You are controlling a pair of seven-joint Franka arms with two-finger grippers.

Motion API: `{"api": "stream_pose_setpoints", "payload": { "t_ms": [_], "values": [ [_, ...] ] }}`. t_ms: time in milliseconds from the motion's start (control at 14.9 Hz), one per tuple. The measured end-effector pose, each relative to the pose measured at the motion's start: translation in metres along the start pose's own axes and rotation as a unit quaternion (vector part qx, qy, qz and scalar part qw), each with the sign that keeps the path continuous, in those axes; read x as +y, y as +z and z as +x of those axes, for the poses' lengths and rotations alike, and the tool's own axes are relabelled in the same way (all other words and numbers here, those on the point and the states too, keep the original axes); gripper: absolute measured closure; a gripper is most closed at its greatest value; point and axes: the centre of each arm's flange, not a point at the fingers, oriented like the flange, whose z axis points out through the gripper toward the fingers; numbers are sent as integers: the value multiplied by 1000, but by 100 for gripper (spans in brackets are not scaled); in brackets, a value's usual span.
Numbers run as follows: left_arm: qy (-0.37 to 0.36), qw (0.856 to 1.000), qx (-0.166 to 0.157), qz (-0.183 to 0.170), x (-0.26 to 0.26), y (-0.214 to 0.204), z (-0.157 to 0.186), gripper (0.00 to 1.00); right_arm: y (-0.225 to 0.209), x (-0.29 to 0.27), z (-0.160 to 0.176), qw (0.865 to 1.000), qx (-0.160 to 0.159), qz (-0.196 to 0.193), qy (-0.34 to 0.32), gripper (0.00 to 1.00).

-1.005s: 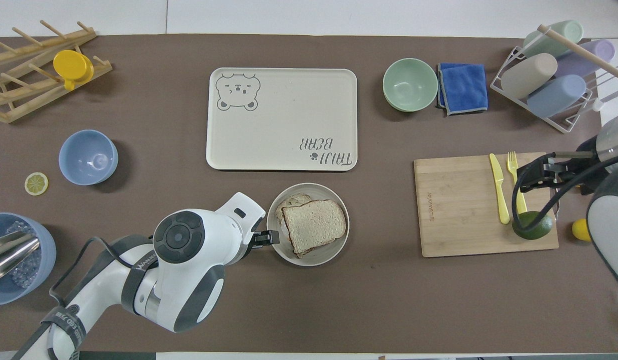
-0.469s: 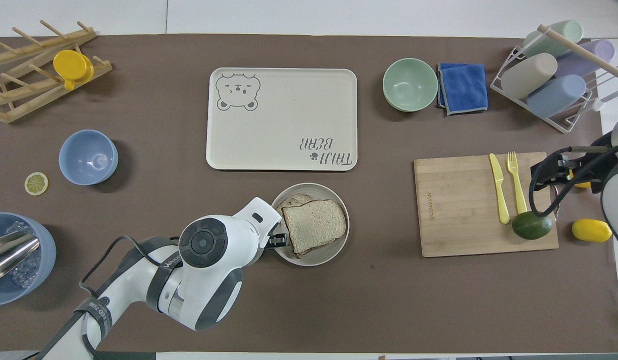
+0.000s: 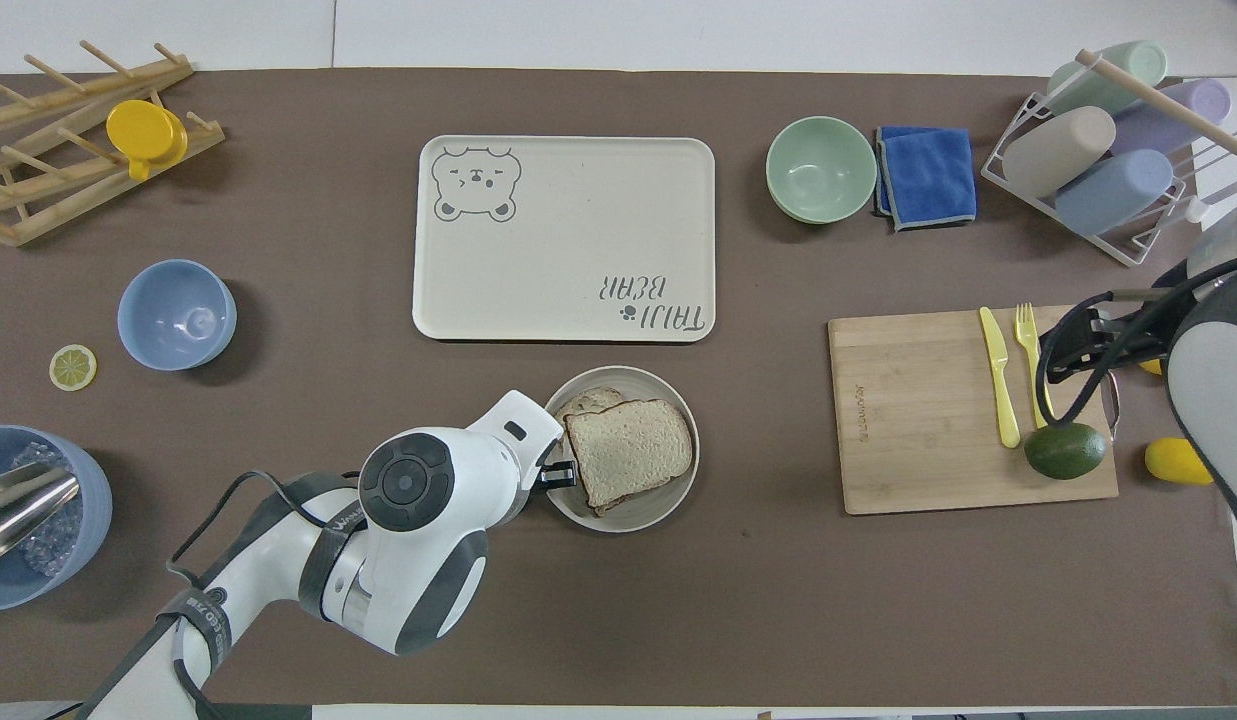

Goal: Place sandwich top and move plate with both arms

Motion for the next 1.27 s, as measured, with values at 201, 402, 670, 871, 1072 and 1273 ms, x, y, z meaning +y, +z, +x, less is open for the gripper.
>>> {"api": "stream_pose_setpoints", "payload": {
  "t_ms": [201, 402, 670, 871, 1072, 1273],
  "values": [
    [-1, 1000, 1, -1, 0, 0, 0, 65, -1, -7, 3, 1000, 1, -1, -6, 0],
    [-3, 1000, 6, -8, 3, -4, 3, 94, 2, -5, 8, 1000, -2, -1, -6, 0],
    [-6, 1000, 7, -11, 4, -9, 8, 94, 3, 31, 10, 1000, -2, 6, 0, 0],
    [-28, 999, -14, -19, 4, -40, 33, 96, -3, 44, 9, 1000, 5, 15, 5, 0],
    [-56, 998, -20, -37, -10, -96, 86, 96, -10, 40, 9, 1000, 12, 14, 2, 0],
    [-88, 994, -19, -57, -30, -122, 142, 96, -12, 41, 8, 1000, 15, 15, 3, 0]
  ]
}}
